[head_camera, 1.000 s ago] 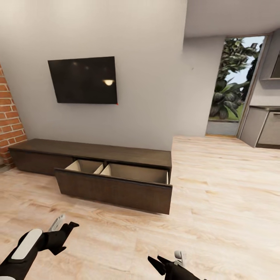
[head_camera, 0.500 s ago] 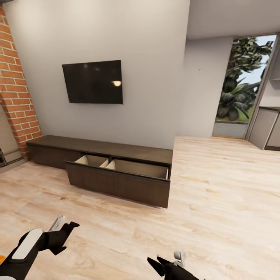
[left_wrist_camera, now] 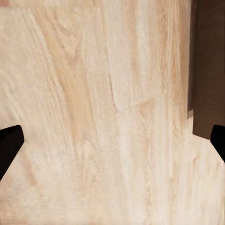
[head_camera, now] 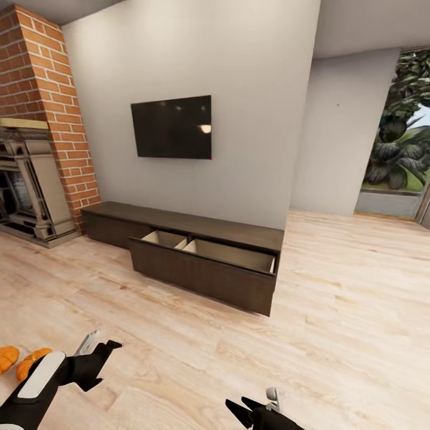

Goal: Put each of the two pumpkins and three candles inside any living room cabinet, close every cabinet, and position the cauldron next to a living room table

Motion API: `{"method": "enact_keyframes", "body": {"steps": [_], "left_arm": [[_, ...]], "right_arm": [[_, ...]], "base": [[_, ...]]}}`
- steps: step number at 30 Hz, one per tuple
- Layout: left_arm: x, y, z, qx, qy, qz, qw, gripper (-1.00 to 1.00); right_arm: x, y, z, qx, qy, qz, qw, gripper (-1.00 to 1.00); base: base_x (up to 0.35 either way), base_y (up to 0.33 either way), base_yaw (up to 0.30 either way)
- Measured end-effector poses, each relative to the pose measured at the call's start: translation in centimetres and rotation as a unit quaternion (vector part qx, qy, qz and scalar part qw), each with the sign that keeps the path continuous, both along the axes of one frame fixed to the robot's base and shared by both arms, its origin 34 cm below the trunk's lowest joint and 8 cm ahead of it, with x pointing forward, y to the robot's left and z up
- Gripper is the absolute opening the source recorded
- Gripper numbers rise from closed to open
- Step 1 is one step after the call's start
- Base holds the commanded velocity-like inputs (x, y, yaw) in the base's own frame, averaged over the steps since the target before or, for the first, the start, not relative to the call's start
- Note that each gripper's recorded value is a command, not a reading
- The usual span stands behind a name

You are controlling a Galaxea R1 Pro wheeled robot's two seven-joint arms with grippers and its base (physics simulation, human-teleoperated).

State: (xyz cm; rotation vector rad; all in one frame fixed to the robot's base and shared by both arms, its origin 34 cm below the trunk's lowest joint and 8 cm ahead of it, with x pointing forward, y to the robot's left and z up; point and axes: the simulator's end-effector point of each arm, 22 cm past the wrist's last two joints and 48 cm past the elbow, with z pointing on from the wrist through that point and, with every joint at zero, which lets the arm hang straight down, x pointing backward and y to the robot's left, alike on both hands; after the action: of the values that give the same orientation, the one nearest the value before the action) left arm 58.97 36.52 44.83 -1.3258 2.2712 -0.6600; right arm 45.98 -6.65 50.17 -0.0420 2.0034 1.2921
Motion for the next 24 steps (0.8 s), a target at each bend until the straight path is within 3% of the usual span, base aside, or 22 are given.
{"method": "enact_keyframes", "body": {"steps": [14, 24], "left_arm": [[0.7, -0.1, 3.1, -0.001, 0.000, 0.000, 1.0000, 1.00], [1.2, 0.0, 5.2, 0.001, 0.001, -0.001, 1.0000, 1.00]], "right_arm": [[0.7, 0.1, 3.1, 0.000, 0.000, 0.001, 1.0000, 1.00], [1.1, 0.0, 5.4, 0.001, -0.003, 0.003, 1.0000, 1.00]], "base": [[-0.001, -0.001, 0.270], [0.000, 0.000, 0.039]]}}
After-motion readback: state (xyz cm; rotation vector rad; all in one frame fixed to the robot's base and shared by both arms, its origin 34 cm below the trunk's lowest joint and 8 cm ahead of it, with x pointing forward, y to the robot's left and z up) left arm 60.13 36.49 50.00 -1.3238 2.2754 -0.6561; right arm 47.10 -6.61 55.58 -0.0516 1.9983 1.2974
